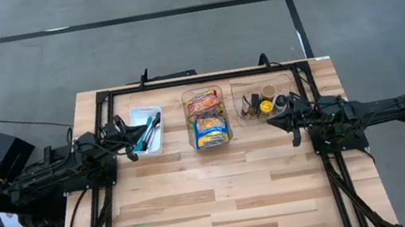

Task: Pick & Place Food Item
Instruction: Return to Home Position

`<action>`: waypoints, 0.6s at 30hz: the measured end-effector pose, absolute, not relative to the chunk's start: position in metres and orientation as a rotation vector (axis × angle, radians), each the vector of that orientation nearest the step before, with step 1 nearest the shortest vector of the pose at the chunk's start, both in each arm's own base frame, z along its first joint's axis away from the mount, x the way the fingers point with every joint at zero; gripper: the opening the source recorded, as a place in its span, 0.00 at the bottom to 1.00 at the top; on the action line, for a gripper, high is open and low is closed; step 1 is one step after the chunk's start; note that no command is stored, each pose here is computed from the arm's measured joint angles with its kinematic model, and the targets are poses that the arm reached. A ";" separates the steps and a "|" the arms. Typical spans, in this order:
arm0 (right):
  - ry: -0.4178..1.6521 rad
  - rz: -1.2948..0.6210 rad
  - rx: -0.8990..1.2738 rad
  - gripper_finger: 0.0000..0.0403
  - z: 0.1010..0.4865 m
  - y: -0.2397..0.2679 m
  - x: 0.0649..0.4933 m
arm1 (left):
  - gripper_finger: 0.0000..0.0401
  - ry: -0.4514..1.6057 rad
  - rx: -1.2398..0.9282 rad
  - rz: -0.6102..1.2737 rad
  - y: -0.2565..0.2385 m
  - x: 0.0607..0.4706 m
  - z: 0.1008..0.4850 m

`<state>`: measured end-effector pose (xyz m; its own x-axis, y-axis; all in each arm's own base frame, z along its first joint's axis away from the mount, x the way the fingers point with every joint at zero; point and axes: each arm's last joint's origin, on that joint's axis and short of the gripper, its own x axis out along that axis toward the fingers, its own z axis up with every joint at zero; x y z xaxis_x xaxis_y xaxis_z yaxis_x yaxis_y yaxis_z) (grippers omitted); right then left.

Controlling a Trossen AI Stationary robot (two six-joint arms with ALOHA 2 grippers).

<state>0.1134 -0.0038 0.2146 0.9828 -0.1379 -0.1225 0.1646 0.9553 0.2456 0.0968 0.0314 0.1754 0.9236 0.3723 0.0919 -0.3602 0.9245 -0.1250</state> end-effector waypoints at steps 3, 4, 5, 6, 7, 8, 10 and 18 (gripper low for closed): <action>0.057 -0.182 0.228 0.00 0.219 -0.006 0.113 | 0.00 -0.115 -0.107 0.377 0.031 0.097 0.175; 0.022 -0.185 0.217 0.00 0.222 -0.007 0.112 | 0.00 -0.115 -0.107 0.377 0.031 0.097 0.175; -0.015 -0.177 0.201 0.00 0.226 -0.007 0.111 | 0.00 -0.115 -0.107 0.377 0.031 0.097 0.175; -0.060 -0.157 0.179 0.00 0.231 -0.007 0.109 | 0.00 -0.113 -0.107 0.377 0.031 0.097 0.175; -0.098 -0.132 0.159 0.00 0.235 -0.007 0.106 | 0.00 -0.113 -0.107 0.377 0.031 0.097 0.175; -0.124 -0.114 0.144 0.00 0.237 -0.006 0.103 | 0.00 -0.113 -0.107 0.377 0.031 0.097 0.175; -0.163 -0.100 0.137 0.00 0.240 -0.006 0.097 | 0.00 -0.113 -0.107 0.377 0.031 0.097 0.175; -0.248 -0.092 0.110 0.00 0.243 -0.005 0.074 | 0.00 -0.113 -0.107 0.377 0.031 0.097 0.175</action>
